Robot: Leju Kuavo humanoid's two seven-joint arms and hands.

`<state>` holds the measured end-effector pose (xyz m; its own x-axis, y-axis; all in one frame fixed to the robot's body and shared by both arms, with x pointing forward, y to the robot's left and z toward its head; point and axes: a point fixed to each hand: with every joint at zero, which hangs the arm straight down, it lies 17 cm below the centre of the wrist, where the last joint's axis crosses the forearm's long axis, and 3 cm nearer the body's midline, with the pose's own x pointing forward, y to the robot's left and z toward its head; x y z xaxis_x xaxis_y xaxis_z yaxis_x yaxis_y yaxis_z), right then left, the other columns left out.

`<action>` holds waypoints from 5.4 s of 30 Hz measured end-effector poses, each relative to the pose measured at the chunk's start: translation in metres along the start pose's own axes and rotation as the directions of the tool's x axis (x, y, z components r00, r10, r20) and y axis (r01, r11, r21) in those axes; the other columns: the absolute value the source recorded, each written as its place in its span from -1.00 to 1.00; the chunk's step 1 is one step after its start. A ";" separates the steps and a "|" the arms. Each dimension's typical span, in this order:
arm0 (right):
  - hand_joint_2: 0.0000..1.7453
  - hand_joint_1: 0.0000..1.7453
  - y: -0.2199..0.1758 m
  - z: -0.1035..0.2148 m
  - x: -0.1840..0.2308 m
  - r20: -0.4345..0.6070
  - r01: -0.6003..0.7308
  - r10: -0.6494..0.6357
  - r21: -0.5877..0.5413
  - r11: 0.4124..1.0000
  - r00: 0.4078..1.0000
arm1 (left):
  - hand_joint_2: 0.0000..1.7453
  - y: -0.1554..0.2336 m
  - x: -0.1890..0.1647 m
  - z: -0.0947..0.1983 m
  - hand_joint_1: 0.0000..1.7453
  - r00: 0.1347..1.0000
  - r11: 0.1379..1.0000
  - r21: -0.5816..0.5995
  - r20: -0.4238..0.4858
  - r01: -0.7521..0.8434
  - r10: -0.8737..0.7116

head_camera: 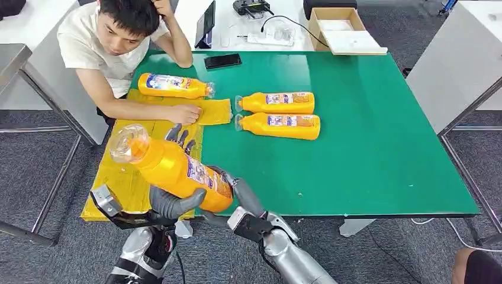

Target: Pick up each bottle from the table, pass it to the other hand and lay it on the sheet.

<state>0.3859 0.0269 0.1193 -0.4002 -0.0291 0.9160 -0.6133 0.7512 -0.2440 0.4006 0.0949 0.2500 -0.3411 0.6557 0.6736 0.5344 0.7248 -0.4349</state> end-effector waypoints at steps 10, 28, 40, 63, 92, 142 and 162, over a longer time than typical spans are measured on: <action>1.00 1.00 0.004 0.000 -0.004 -0.012 0.000 0.000 0.006 1.000 1.000 | 1.00 0.007 0.010 0.000 1.00 0.999 0.999 0.035 0.034 -0.010 0.009; -1.00 -1.00 -0.009 0.053 -0.035 -0.094 -0.128 0.121 -0.076 0.989 0.988 | 1.00 0.020 0.010 0.005 1.00 0.997 0.997 -0.071 -0.069 0.033 -0.038; -1.00 -1.00 -0.063 0.072 -0.023 -0.089 -0.168 0.151 -0.232 0.958 0.985 | 1.00 0.050 -0.027 0.027 1.00 0.943 0.974 -0.087 -0.245 0.211 -0.226; -1.00 -1.00 -0.162 0.090 0.051 -0.007 -0.233 0.285 -0.592 0.771 0.959 | 1.00 0.097 0.052 -0.014 1.00 0.344 0.329 0.160 -0.074 0.931 -0.936; -1.00 -1.00 -0.187 0.064 0.039 0.049 -0.037 0.096 -0.681 0.731 0.994 | 1.00 0.193 -0.124 -0.019 1.00 -0.045 0.114 -0.503 -0.293 0.857 -0.955; -1.00 -1.00 -0.194 0.083 0.003 -0.048 -0.090 0.078 -0.676 0.731 0.996 | 1.00 0.181 -0.130 0.014 -1.00 0.428 0.634 -0.387 -0.496 0.669 -0.755; -1.00 -1.00 -0.194 0.097 0.000 -0.129 -0.221 0.182 -0.676 0.703 0.975 | 1.00 0.141 0.048 -0.043 -1.00 0.760 0.715 0.321 -0.025 0.622 -0.650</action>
<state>0.4391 -0.1832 0.1358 -0.4143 0.1936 0.8893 0.1172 0.9803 -0.1588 0.4928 0.2195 0.2461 -0.5869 0.0218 0.8093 -0.0782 0.9934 -0.0835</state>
